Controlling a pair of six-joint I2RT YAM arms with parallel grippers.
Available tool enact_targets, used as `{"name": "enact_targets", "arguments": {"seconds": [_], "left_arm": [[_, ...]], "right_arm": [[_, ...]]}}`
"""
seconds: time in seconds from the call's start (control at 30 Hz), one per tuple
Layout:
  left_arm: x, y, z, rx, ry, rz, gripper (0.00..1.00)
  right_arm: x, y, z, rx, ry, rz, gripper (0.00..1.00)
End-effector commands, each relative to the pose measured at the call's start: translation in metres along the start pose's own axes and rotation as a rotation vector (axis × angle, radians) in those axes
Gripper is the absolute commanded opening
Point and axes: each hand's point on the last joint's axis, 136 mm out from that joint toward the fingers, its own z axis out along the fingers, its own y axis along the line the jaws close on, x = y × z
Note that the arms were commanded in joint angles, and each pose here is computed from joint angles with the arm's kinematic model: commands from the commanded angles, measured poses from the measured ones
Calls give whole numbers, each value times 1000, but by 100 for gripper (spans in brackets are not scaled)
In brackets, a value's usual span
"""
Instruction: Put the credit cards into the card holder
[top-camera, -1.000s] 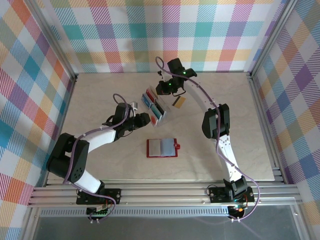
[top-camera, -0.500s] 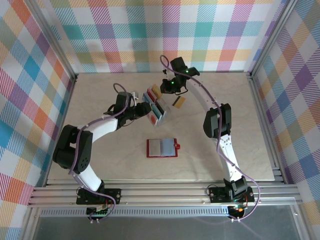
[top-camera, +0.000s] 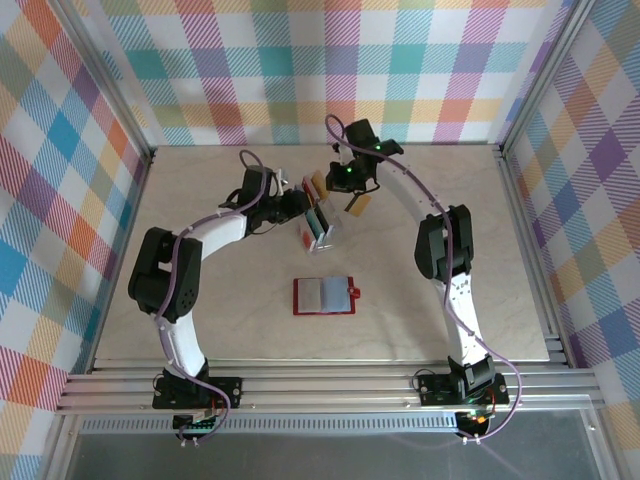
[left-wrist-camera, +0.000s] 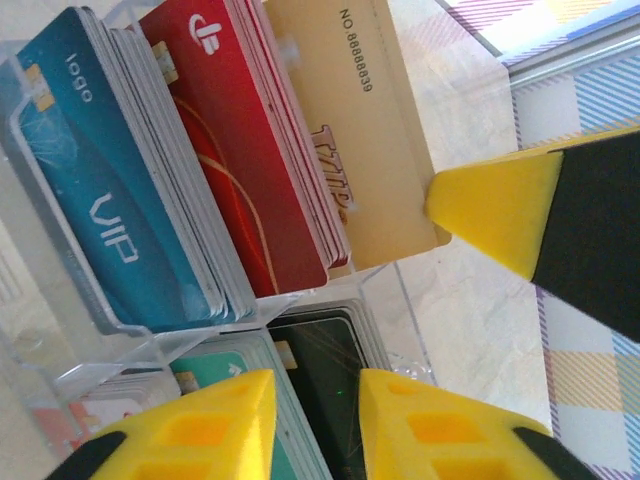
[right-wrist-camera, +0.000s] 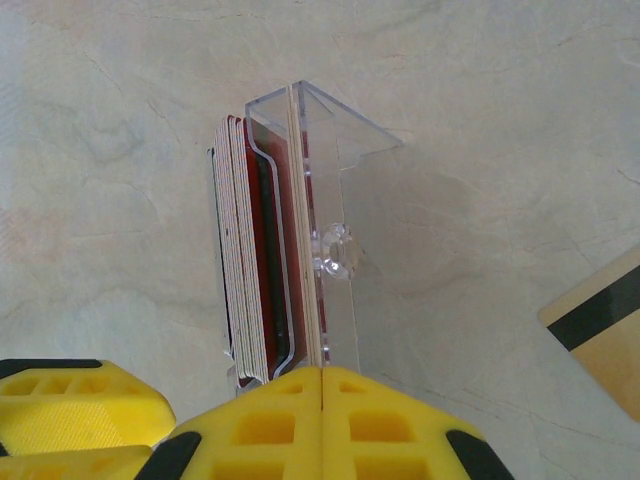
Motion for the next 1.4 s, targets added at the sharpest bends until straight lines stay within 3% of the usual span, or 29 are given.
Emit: {"name": "enact_targets", "arguments": {"seconds": [0.0,0.27,0.8,1.37], "left_arm": [[-12,-15,-1,50,3,-5,23],[-28,-26,22,79,45,-28,9],[-26,-7,64,3,112,-35,8],[-20,15,69,-81,121,-33,8]], "right_arm": [[1,-1,-14,16,-2,23,0],[3,-1,-11,9,7,22,5],[0,10,-20,-34,5,4,10],[-4,18,-31,-63,-9,-9,11]]}}
